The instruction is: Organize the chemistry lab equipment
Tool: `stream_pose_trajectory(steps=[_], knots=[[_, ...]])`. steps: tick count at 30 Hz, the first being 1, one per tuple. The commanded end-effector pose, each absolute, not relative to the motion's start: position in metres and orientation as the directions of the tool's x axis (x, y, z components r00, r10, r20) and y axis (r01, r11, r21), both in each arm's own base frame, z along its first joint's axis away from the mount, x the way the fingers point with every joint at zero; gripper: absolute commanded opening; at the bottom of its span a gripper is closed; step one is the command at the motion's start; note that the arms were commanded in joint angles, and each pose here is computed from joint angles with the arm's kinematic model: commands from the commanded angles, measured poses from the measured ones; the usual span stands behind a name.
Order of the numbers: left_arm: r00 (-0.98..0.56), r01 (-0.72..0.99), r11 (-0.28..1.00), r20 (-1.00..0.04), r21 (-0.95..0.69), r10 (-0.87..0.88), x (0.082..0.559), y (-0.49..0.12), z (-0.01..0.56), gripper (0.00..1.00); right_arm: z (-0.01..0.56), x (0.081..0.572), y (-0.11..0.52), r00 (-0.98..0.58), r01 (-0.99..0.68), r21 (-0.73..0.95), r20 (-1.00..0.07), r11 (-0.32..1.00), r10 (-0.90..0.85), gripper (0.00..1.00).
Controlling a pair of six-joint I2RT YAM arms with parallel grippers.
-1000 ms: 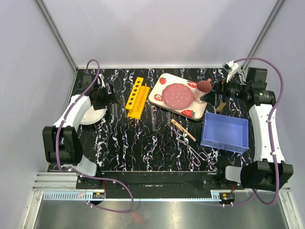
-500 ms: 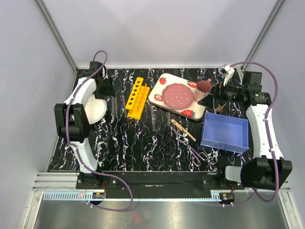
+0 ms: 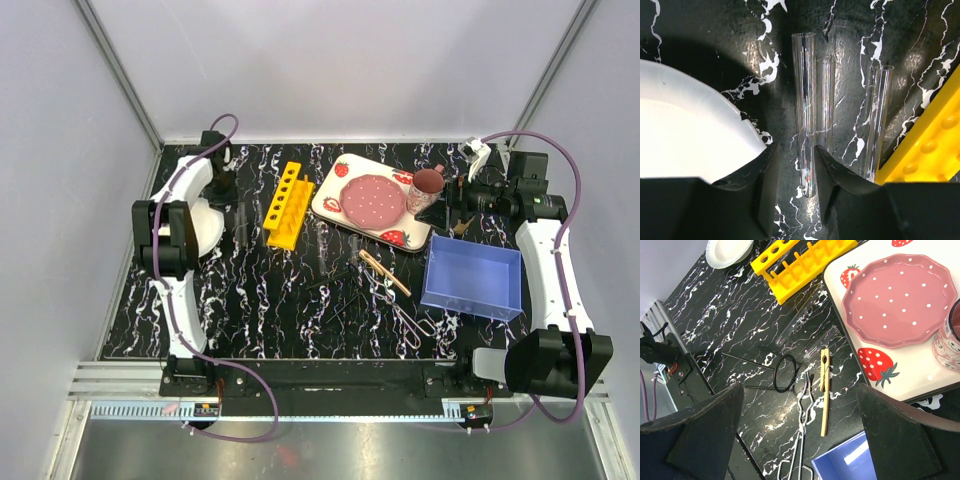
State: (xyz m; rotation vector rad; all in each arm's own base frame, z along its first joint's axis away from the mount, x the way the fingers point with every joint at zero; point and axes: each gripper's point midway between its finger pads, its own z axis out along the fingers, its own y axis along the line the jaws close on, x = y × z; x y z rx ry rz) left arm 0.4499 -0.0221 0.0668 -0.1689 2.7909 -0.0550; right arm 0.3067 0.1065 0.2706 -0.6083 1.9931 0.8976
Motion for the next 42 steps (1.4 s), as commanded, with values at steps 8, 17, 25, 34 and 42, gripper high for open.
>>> stream_pose_trajectory(steps=[8, 17, 25, 34, 42], knots=[[-0.937, -0.077, 0.997, -0.342, 0.005, -0.071, 0.475, -0.026, 0.065, 0.31, 0.274, 0.310, 0.110, -0.494, -0.717, 0.346, -0.864, 0.605, -0.092, 1.00], [-0.946, -0.084, 0.996, -0.316, 0.040, -0.067, 0.468, -0.021, 0.056, 0.30, 0.272, 0.310, 0.110, -0.498, -0.716, 0.350, -0.862, 0.605, -0.091, 1.00], [-0.961, -0.074, 0.997, -0.269, 0.025, -0.065, 0.457, -0.024, 0.042, 0.30, 0.274, 0.308, 0.110, -0.492, -0.718, 0.343, -0.866, 0.606, -0.093, 1.00], [-0.969, -0.071, 0.997, -0.236, 0.013, -0.066, 0.448, -0.027, 0.031, 0.31, 0.275, 0.308, 0.110, -0.487, -0.718, 0.337, -0.868, 0.609, -0.094, 1.00], [-0.976, -0.070, 0.998, -0.204, 0.000, -0.069, 0.440, -0.030, 0.017, 0.32, 0.274, 0.308, 0.109, -0.485, -0.718, 0.331, -0.869, 0.612, -0.098, 1.00]])
